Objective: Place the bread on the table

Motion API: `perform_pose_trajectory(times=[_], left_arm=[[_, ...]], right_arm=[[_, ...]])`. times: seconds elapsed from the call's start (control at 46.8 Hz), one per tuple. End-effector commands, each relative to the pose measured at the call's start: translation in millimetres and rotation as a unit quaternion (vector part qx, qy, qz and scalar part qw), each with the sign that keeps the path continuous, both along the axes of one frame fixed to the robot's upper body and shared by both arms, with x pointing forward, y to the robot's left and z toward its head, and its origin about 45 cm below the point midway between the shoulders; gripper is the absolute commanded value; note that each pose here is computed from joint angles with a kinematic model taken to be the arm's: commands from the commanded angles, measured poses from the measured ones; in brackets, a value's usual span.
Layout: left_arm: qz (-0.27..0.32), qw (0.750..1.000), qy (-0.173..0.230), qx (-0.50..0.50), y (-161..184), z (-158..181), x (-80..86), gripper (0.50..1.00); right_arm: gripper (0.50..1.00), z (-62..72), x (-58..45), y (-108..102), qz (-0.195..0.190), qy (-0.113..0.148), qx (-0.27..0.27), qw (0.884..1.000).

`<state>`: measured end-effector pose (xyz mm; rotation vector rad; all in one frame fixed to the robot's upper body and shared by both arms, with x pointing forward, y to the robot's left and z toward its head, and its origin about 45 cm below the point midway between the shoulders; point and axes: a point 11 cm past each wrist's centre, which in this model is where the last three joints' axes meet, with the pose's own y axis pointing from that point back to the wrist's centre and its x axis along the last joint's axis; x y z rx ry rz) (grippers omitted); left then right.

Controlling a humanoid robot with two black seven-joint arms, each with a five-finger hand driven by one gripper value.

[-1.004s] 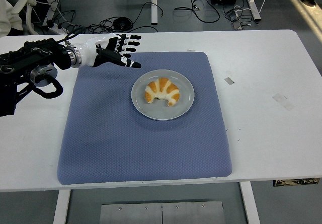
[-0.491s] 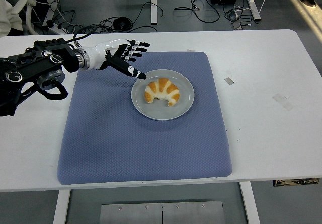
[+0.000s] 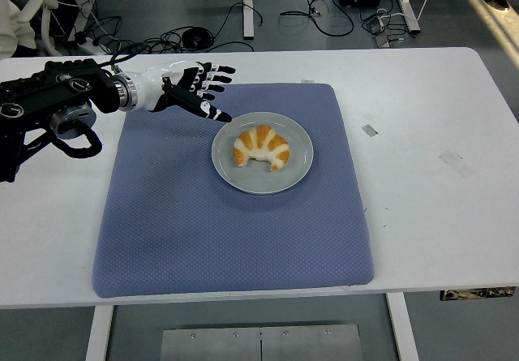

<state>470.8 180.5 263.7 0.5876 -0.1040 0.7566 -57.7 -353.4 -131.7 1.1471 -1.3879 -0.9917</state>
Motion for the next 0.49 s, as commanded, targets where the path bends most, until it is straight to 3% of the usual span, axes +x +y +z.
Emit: perform_pose_trajectory(times=[0.0,0.192,0.47], left_arm=[[-0.039,0.998,-0.018,0.045,-8,-5,-6.6,0.972],[-0.077,0.989,-0.060,0.110,-17,3,-4.1,0.972],[-0.086,0.987,-0.076,0.112,-25,11,-1.9,0.972]], right_arm=[[1.000,0.0,0.1,0,0.001,0.000,0.000,1.000],[1.000,0.0,0.1,0,0.001,0.000,0.000,1.000],[1.000,0.0,0.1,0,0.001,0.000,0.000,1.000]])
